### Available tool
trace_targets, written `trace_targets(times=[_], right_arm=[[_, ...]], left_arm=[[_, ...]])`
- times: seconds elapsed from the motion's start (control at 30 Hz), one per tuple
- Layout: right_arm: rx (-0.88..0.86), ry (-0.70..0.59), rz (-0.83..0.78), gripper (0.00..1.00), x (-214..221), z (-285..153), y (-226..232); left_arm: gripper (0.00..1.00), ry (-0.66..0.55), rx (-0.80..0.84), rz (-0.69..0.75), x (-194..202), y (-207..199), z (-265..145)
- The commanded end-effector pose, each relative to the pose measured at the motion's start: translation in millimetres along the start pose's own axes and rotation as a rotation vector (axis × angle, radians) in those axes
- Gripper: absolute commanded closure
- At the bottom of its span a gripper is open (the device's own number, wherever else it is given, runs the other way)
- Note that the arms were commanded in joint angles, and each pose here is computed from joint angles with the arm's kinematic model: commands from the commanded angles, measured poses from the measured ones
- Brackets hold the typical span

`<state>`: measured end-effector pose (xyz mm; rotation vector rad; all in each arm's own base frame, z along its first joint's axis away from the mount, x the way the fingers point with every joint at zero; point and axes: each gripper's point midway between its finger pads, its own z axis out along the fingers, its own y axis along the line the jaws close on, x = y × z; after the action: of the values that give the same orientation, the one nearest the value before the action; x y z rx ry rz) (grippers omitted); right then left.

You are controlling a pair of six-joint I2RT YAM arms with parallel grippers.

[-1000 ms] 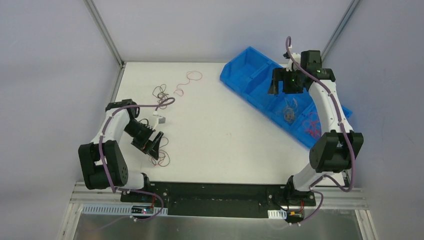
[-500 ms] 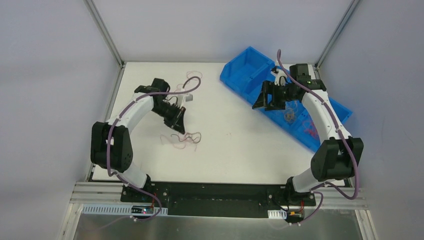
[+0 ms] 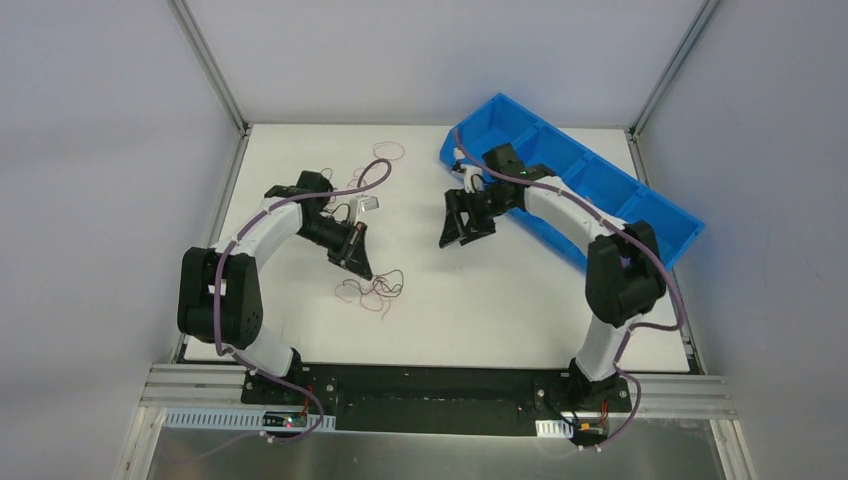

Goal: Untangle the cables

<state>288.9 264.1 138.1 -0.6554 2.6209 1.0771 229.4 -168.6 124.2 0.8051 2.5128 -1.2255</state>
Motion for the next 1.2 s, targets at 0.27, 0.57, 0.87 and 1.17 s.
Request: trace_targets(times=[0.27,0.57,0.87,1.17], right_arm=[[-0.136,0.041,0.001,0.28,-20,98,44],[-0.165,0.107,0.066,0.35,-4,137,48],[-0.198,0.146,0.131,0.48,4,171,53],[-0.048,0.183,0.057,1.0,16,144,27]], left_arm=[[1.0,0.059,-0.034,0.036,38,33,8],[1.0,0.142,-0.064,0.051,54,49,11],[1.0,0.16,-0.077,0.042,56,54,12],[1.0,0.011,-0.222,-0.055,40,66,-34]])
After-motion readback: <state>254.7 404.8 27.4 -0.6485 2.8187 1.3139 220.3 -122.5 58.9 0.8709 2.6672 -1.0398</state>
